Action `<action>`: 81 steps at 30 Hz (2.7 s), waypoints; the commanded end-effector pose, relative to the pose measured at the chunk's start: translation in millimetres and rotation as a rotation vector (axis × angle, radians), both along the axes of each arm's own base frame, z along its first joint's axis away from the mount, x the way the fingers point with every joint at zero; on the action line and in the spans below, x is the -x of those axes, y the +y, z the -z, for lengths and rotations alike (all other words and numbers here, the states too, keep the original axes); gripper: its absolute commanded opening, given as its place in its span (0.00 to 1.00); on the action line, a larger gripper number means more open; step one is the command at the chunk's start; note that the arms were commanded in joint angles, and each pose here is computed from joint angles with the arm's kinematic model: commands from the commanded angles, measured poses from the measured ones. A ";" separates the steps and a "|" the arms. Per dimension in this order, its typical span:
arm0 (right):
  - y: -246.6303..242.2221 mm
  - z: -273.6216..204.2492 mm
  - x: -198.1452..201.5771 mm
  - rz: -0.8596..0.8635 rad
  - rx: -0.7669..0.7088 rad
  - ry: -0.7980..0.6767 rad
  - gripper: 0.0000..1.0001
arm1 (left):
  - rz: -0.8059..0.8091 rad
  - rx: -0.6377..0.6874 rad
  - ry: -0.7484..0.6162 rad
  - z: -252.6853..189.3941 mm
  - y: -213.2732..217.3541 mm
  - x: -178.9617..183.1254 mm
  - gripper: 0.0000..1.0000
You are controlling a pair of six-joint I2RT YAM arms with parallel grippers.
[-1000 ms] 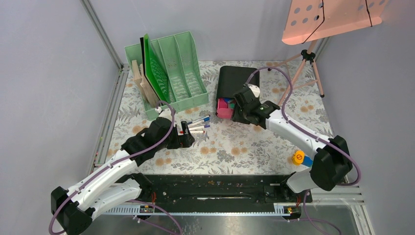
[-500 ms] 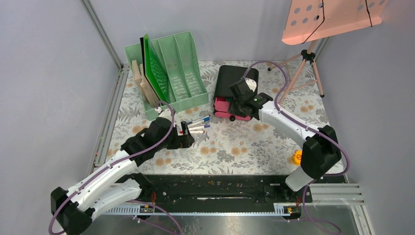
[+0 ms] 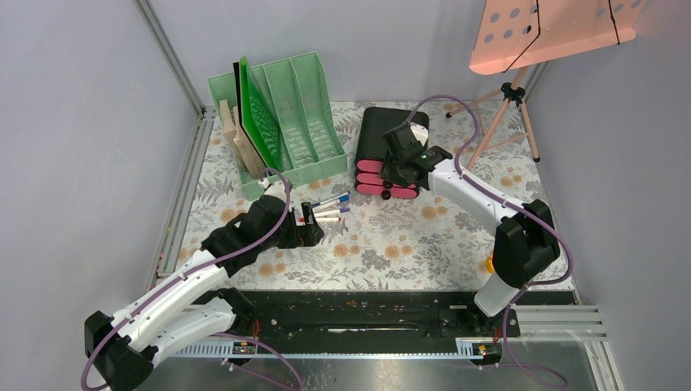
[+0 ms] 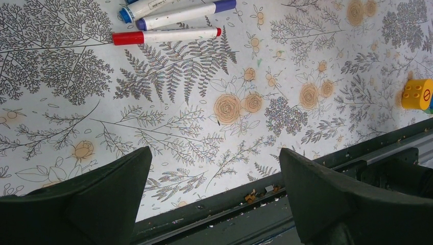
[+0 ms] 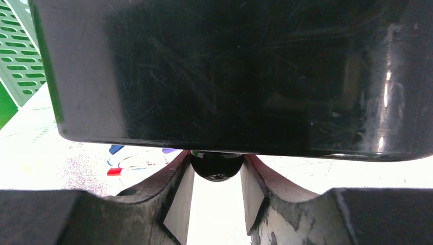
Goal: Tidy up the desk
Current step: Close the drawer in the storage box, then open the drawer in the storage box.
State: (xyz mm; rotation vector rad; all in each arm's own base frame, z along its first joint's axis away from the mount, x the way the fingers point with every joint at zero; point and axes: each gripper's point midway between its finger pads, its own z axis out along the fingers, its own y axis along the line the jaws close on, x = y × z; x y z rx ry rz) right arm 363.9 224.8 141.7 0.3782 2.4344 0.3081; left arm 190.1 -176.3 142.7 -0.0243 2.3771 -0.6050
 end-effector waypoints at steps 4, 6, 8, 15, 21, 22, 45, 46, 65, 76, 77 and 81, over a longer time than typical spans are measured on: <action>4.8 -37.3 -29.0 0.033 -0.063 -0.116 0.20 | 0.018 0.017 -0.023 -7.3 -4.6 -3.2 0.99; 4.8 -35.8 -27.2 0.025 -0.062 -0.111 0.29 | 0.020 0.016 -0.022 -7.4 -5.0 -3.6 0.99; 3.2 -34.6 -23.3 0.015 -0.059 -0.109 0.41 | 0.022 0.013 -0.019 -6.4 -5.3 -3.5 0.99; -12.3 -31.3 -1.7 -0.008 -0.040 -0.125 0.73 | 0.029 0.019 -0.021 -8.2 -6.6 -2.9 0.99; -23.5 -23.3 19.1 -0.040 -0.027 -0.126 0.87 | 0.034 0.016 -0.015 -6.2 -6.9 -2.1 0.99; -25.3 -20.5 22.0 -0.040 -0.024 -0.122 0.88 | 0.036 0.015 -0.013 -5.7 -7.2 -2.0 0.99; -1.5 17.5 24.0 -0.116 -0.010 -0.106 0.87 | 0.027 0.007 -0.012 -0.8 -4.0 -1.0 0.99; 0.2 18.2 22.2 -0.115 -0.012 -0.105 0.86 | 0.025 0.008 -0.012 -0.6 -3.6 -0.9 0.99; -4.0 33.5 1.9 0.018 0.052 -0.067 0.64 | 0.009 -0.022 -0.017 1.3 3.7 -0.9 0.99; -12.9 33.8 1.0 0.062 0.087 -0.060 0.35 | -0.003 -0.030 -0.026 0.3 8.4 -0.1 0.99; -14.0 33.2 1.3 0.061 0.092 -0.062 0.33 | -0.003 -0.029 -0.026 0.4 8.3 0.3 0.99; -18.5 31.8 2.9 0.048 0.115 -0.068 0.30 | -0.005 -0.030 -0.025 1.7 8.9 0.9 0.99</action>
